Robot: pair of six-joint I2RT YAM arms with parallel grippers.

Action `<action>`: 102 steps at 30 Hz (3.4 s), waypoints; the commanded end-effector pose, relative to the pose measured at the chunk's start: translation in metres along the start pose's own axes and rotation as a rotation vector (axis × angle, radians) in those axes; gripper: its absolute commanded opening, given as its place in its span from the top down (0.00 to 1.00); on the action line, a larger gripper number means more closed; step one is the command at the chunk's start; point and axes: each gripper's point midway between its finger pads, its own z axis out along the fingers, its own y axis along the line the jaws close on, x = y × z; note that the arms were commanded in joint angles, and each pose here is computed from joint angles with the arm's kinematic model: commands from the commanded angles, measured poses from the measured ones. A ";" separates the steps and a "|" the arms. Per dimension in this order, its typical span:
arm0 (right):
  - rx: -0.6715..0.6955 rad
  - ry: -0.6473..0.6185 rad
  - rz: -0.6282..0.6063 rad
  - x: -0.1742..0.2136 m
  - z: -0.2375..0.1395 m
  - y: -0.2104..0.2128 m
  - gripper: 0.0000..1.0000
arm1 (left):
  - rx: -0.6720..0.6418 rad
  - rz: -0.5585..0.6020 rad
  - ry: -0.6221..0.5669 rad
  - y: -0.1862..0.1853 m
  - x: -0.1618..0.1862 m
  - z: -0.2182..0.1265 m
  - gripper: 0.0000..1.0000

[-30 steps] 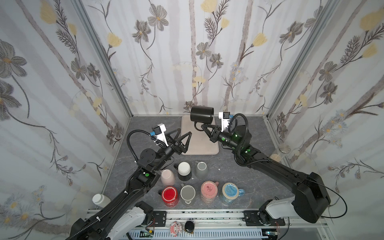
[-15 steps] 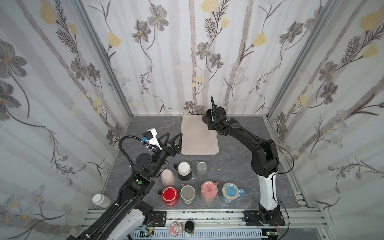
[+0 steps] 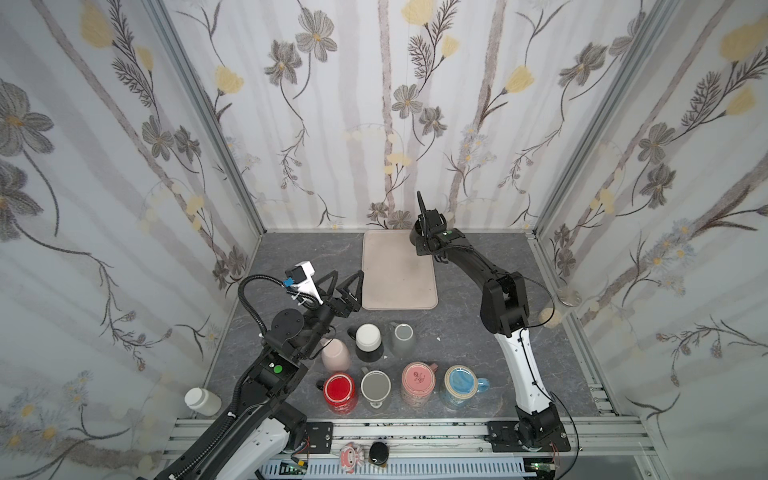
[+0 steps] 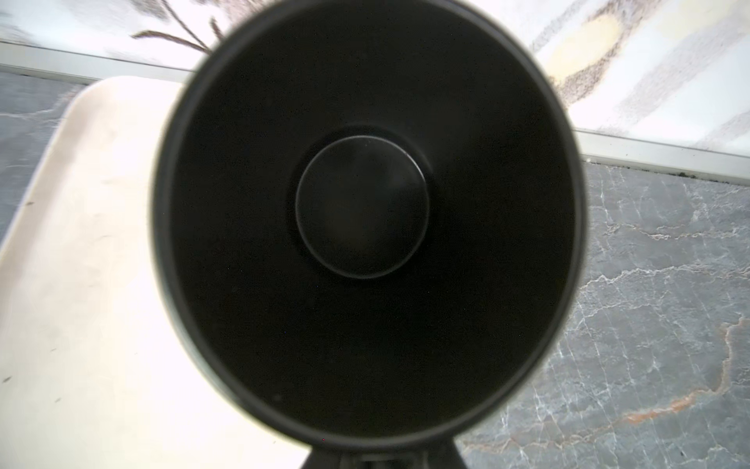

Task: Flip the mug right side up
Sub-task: 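Lower the black mug upright onto the tray with the right gripper while the left withdraws, then open the right gripper and draw it back from the black mug, then lower the right gripper onto the upside-down grey mug while the left gripper approaches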

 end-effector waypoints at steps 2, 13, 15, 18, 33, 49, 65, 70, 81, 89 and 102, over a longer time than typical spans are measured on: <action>-0.019 -0.091 -0.005 -0.022 0.005 0.006 1.00 | 0.004 -0.003 -0.007 -0.002 -0.002 0.000 0.00; 0.001 -0.089 0.000 -0.018 0.022 -0.002 0.98 | -0.003 0.004 -0.007 -0.001 -0.002 0.003 0.00; 0.003 -0.089 0.001 -0.017 0.023 -0.003 0.90 | -0.005 0.004 -0.008 0.000 -0.002 0.003 0.00; -0.008 -0.089 -0.001 -0.016 0.026 -0.001 0.82 | -0.010 0.006 -0.008 0.001 -0.002 0.003 0.00; -0.097 -0.119 0.010 -0.031 0.011 0.012 0.43 | -0.016 0.002 0.000 0.002 0.000 0.005 0.00; -0.292 -0.303 0.139 0.005 -0.166 0.019 0.27 | -0.022 -0.024 0.054 0.010 0.019 0.012 0.00; -0.510 -0.007 -0.001 0.210 -0.290 0.033 0.22 | 0.014 -0.071 0.129 0.015 0.048 0.010 0.00; -0.518 0.014 -0.088 0.219 -0.291 0.065 0.06 | 0.017 -0.078 0.123 0.014 0.046 0.007 0.00; -0.346 0.018 -0.201 0.224 -0.251 0.115 0.00 | -0.011 -0.067 0.090 0.019 0.038 -0.008 0.00; -0.254 0.065 -0.254 0.237 -0.233 0.105 0.00 | -0.026 -0.040 0.089 0.022 0.039 -0.011 0.00; -0.121 0.075 -0.112 0.244 -0.228 0.035 0.00 | -0.013 -0.034 0.119 0.023 0.048 -0.008 0.00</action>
